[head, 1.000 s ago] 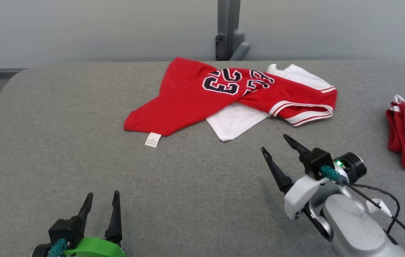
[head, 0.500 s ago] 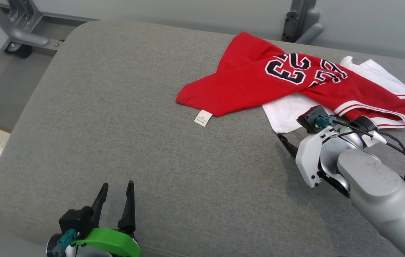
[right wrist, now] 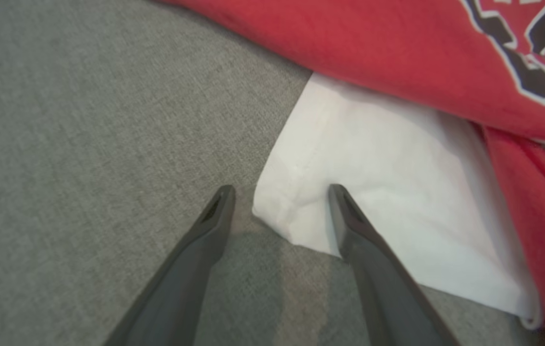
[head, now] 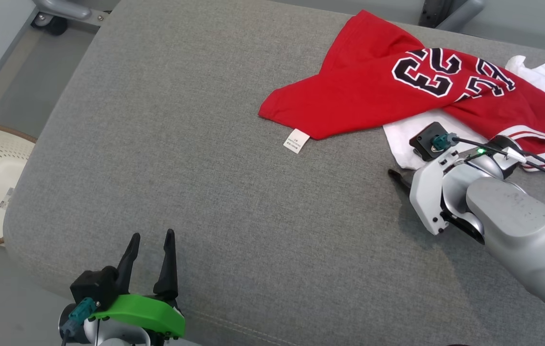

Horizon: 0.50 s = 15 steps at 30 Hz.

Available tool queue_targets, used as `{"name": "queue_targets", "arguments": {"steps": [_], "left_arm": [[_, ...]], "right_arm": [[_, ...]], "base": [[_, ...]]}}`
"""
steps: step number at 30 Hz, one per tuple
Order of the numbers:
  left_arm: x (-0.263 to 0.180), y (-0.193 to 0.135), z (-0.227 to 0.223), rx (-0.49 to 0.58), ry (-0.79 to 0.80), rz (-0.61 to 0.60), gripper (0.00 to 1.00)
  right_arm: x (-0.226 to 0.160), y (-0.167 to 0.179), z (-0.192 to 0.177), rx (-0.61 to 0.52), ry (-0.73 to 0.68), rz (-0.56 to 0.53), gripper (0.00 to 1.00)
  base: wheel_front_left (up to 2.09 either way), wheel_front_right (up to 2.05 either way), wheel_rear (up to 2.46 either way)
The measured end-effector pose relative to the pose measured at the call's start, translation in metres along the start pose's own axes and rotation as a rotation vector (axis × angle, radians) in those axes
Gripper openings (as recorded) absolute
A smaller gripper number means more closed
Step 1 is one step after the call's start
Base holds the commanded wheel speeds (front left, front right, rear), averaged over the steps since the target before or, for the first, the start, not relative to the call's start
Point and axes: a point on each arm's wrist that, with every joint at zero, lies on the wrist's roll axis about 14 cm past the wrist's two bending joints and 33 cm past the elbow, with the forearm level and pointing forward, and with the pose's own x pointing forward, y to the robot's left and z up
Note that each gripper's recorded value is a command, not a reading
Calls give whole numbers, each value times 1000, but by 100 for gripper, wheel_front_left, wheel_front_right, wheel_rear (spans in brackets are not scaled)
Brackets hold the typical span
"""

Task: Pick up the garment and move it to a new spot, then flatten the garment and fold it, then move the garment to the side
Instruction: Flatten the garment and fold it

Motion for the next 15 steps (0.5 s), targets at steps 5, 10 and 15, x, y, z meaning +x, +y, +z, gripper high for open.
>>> {"name": "queue_targets", "arguments": {"steps": [5,10,15], "left_arm": [[0,2,-1,-2,3,7,100],[1,3,-1,-7,2,9,100],[2,-1,-1,11,1,-9,100]], "right_arm": [[4,-3,-3,-11,13,-9,35],[1,-3,-5,-4,5,-16,0],[-8,3,1,14,-41,-22,0]], "base": [[0,0,0],[0,0,0],[0,0,0]]}}
